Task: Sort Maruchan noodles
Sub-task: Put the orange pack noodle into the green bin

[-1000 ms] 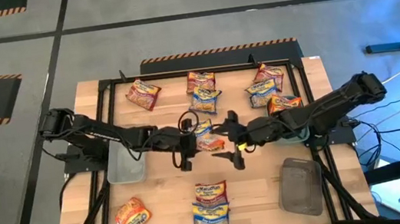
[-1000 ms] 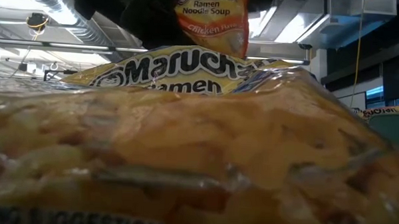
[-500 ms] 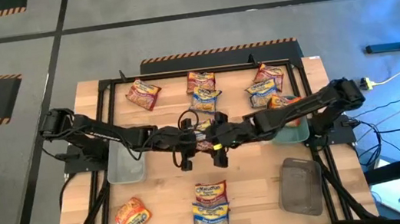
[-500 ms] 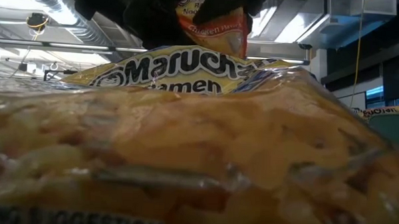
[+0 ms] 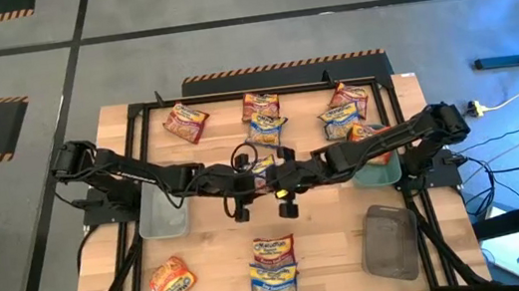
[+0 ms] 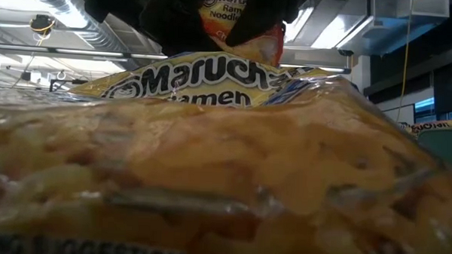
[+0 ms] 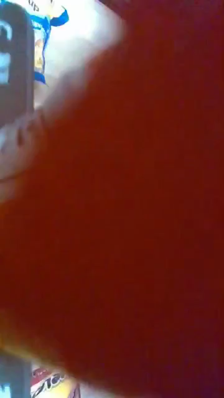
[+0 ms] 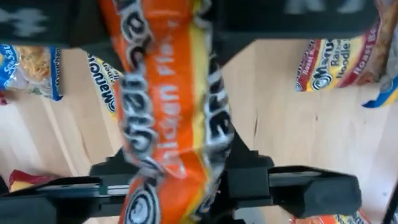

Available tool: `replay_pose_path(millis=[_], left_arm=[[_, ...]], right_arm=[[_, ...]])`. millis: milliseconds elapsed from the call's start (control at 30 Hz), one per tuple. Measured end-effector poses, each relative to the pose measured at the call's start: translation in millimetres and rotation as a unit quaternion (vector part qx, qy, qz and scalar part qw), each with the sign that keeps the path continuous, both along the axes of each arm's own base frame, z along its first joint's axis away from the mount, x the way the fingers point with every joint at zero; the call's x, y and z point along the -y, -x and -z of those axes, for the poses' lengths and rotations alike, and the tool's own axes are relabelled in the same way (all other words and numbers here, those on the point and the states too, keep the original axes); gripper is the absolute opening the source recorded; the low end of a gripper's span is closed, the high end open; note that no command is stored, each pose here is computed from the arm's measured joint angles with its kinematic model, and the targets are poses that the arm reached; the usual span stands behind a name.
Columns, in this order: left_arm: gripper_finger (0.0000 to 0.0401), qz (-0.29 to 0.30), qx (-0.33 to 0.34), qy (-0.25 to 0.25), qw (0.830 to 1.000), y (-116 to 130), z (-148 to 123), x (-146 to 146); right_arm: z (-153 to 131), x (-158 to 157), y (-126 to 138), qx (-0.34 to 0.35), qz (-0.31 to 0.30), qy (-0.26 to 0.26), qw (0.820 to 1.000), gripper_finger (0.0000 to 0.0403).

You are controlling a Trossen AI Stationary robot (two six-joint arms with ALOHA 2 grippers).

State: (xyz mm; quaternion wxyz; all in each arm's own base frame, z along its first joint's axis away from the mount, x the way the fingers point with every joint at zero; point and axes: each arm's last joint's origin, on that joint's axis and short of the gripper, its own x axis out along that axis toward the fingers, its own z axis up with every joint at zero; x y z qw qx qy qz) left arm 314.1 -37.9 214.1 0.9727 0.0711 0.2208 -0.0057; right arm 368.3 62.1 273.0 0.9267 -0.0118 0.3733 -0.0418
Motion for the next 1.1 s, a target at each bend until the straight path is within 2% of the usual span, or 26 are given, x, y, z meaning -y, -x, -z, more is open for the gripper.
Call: replay_pose_path(millis=[100, 167, 267, 400, 533, 600, 733, 900, 1100], left_arm=[[0.0132, 0.0, -0.001, 0.001, 1.0, 0, 0, 0], [0.0152, -0.004, -0.001, 0.01, 1.0, 0, 0, 0], [0.0168, 0.015, 0.001, 0.035, 0.999, 3, -5, 1], [0.0171, 0.024, -0.001, 0.039, 0.999, 12, -15, 1], [0.0172, 0.024, 0.002, 0.039, 0.999, 21, -27, 0], [0.0172, 0.026, 0.004, 0.04, 0.999, 24, -31, -1], [0.0172, 0.029, -0.031, 0.036, 0.998, 31, -29, 1], [0.0172, 0.033, -0.074, 0.034, 0.996, 34, -18, 5], [0.0172, 0.046, -0.084, 0.029, 0.995, 33, -14, 12]], right_arm=[[0, -1, 0, -0.004, -0.021, 0.008, 1.0, 0.0027], [0, -1, 1, -0.006, -0.025, 0.007, 1.0, 0.0017], [-3, -1, 4, -0.005, -0.027, 0.006, 1.0, 0.0023], [-10, -6, 11, -0.008, -0.029, 0.012, 0.999, 0.0039], [-18, -9, 21, -0.008, -0.03, 0.018, 0.999, 0.0026], [-23, -11, 30, -0.021, -0.029, 0.017, 0.999, 0.0018], [-32, -10, 50, -0.053, -0.009, 0.019, 0.998, 0.0019], [-43, -4, 80, -0.102, 0.039, 0.025, 0.994, 0.0032], [-48, 8, 121, -0.148, 0.101, 0.025, 0.983, 0.0017]])
